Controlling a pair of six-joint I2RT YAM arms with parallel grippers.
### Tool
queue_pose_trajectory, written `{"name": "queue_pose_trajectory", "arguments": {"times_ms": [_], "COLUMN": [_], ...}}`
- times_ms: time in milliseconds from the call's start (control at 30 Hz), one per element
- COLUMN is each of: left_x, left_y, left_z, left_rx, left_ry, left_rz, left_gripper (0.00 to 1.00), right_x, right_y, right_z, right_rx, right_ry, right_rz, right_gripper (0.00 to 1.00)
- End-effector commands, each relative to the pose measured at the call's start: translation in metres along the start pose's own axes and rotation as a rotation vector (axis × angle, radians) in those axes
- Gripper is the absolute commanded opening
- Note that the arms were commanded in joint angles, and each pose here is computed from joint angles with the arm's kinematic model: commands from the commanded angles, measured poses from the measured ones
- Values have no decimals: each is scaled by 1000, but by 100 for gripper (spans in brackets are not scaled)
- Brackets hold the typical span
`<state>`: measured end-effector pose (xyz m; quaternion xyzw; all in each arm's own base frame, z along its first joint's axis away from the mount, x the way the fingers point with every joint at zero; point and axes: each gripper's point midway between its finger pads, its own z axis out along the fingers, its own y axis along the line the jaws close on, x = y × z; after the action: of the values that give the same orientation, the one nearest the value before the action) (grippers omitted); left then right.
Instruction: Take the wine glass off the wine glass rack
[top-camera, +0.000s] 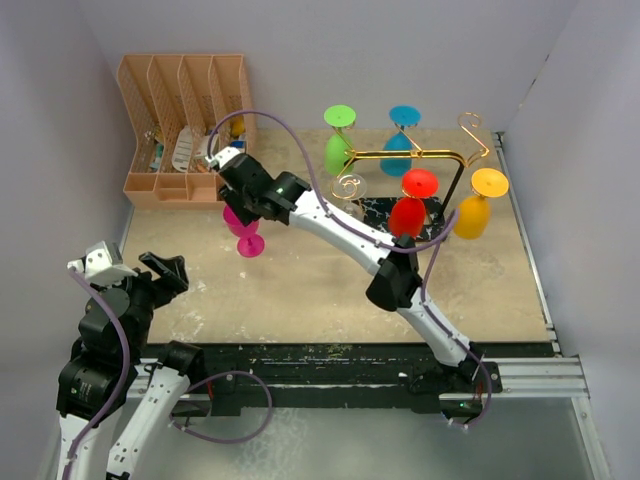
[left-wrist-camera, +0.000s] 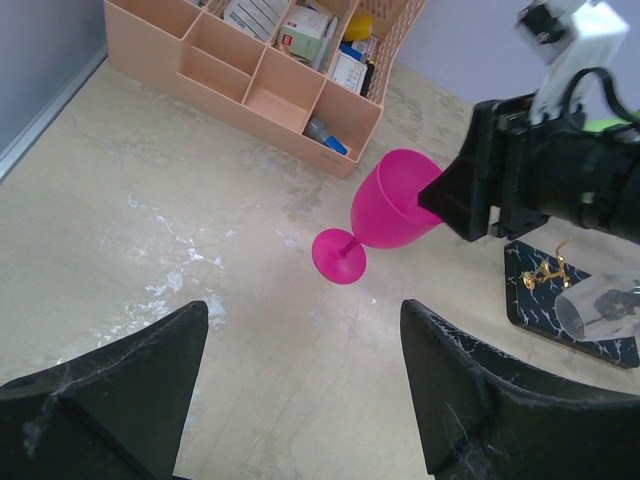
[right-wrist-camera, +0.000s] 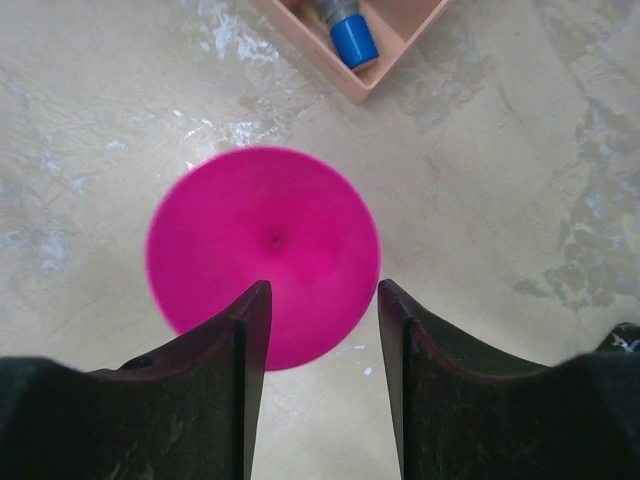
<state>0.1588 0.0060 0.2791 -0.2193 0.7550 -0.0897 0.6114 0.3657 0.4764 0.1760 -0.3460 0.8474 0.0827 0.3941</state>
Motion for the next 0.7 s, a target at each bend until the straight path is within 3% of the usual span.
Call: {"name": "queue_pose_trajectory", "arguments": {"times_ms": [0,400,500,667], "left_x": [-11,-12,-11,-11], "left_y": [-2,2,3,3], "left_z": [1,-2,-2,-3], "left_rx": [1,-9,-10,-9], "left_ry": [-45,-57,-59,-62], "left_rz": [-3,-16,-19,-24], "left_gripper": [80,80,80,80], "right_x": [-83,-131,-129,-112], "right_y": [-29,-63,-101,-205], "right_z": [-88,-238,-260,-286], "right_rx": [31,-106,-169,-139], "right_ry": [-264,-556,-565,-590], "right_rz": [105,374,491,639], "right_gripper": [52,60,57,49]}}
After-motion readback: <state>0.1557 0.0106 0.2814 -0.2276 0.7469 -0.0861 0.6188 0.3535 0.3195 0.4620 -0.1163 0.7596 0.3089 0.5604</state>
